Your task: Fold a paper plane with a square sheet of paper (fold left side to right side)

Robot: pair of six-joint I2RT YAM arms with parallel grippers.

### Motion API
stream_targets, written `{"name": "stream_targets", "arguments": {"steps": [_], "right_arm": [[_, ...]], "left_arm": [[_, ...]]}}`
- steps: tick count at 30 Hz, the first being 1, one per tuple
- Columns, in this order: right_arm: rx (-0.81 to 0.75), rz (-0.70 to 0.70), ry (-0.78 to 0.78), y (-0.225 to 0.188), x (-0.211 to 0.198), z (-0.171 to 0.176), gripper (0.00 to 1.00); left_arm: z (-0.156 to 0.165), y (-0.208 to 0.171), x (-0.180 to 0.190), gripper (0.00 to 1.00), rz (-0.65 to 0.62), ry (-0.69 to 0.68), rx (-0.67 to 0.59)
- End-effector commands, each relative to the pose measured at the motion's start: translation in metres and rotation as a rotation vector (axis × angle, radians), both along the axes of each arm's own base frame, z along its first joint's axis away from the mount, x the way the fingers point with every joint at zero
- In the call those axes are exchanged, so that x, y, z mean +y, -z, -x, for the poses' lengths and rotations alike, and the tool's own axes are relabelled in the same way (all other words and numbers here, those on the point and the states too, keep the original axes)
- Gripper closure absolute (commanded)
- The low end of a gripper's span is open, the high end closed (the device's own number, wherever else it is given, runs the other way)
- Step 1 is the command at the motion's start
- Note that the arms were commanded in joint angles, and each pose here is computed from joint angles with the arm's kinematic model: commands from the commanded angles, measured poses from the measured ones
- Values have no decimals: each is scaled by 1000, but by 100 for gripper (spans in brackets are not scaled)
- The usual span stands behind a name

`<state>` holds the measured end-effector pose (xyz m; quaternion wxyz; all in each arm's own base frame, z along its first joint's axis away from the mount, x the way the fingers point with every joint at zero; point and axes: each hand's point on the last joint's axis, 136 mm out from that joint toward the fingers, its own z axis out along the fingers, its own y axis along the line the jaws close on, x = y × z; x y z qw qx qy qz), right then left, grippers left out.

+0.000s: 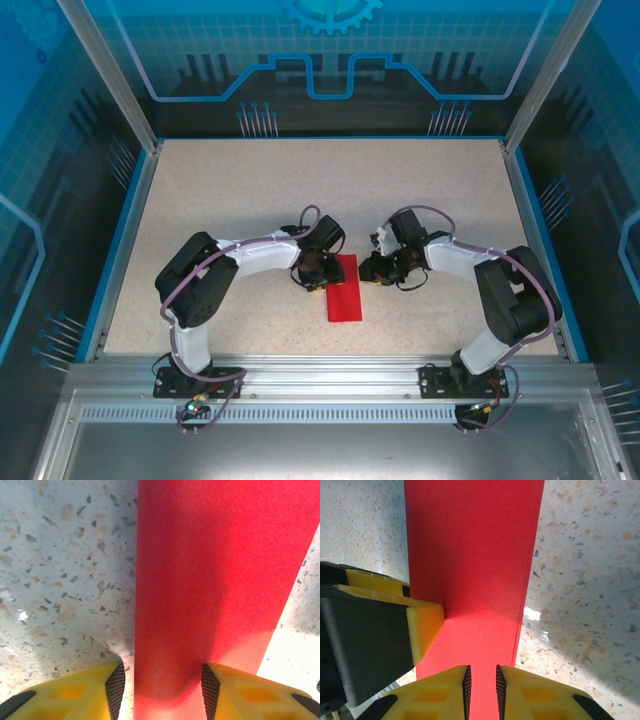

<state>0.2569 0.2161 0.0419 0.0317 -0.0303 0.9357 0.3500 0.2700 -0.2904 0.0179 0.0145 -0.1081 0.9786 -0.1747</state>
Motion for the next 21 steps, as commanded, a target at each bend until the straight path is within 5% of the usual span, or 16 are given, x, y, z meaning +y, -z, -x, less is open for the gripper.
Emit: {"name": "stream_targets", "arguments": {"steps": [1, 21], "right_arm": [[10, -22, -20, -2, 10, 0, 78], [67, 7, -50, 13, 21, 5, 80]], "left_arm": [[2, 16, -6, 50, -19, 18, 8], [3, 17, -7, 50, -29, 21, 10]]}}
